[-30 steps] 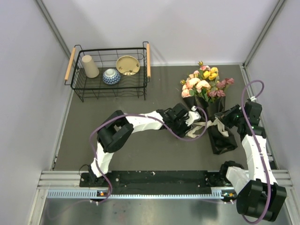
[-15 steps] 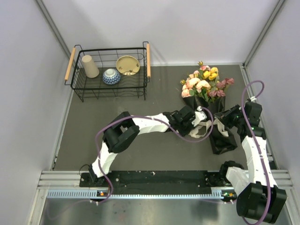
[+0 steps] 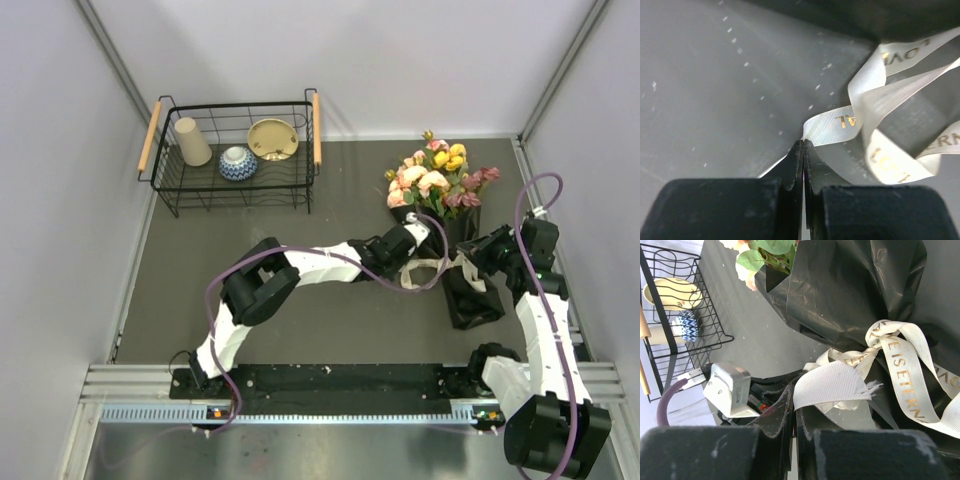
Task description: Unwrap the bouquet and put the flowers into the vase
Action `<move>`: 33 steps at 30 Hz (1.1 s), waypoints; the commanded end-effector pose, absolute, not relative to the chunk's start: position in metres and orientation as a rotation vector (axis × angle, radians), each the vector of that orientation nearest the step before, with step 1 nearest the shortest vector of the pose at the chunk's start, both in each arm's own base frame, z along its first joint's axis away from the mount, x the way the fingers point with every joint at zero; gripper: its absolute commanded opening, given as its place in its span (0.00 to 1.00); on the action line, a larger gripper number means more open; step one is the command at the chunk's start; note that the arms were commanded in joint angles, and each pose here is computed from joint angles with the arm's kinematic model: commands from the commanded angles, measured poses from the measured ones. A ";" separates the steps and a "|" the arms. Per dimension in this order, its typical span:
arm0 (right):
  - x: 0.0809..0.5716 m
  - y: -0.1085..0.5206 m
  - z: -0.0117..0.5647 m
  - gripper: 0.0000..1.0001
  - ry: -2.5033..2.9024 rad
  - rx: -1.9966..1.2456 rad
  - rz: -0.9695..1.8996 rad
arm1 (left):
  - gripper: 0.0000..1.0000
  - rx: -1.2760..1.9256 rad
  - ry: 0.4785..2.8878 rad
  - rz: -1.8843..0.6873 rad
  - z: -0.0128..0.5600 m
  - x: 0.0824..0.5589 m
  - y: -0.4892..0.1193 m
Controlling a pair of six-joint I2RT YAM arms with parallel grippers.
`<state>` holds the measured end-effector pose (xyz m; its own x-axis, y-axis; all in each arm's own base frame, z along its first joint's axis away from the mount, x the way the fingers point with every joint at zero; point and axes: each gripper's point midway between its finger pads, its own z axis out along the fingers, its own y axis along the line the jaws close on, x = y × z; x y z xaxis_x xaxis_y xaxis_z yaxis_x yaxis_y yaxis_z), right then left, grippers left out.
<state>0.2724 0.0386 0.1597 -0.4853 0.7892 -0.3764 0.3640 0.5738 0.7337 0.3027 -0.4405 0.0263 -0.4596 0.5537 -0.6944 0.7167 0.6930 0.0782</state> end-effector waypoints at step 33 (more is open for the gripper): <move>0.257 -0.069 0.241 0.00 1.832 1.029 0.065 | 0.00 0.234 2.087 -0.103 0.169 0.333 -0.241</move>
<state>0.2576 -0.0361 0.2297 -0.2525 0.6858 -0.6826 0.5077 0.6944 0.5100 0.3316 -0.2567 0.1504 -0.5234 0.1602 -0.8369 0.2497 0.9679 0.0291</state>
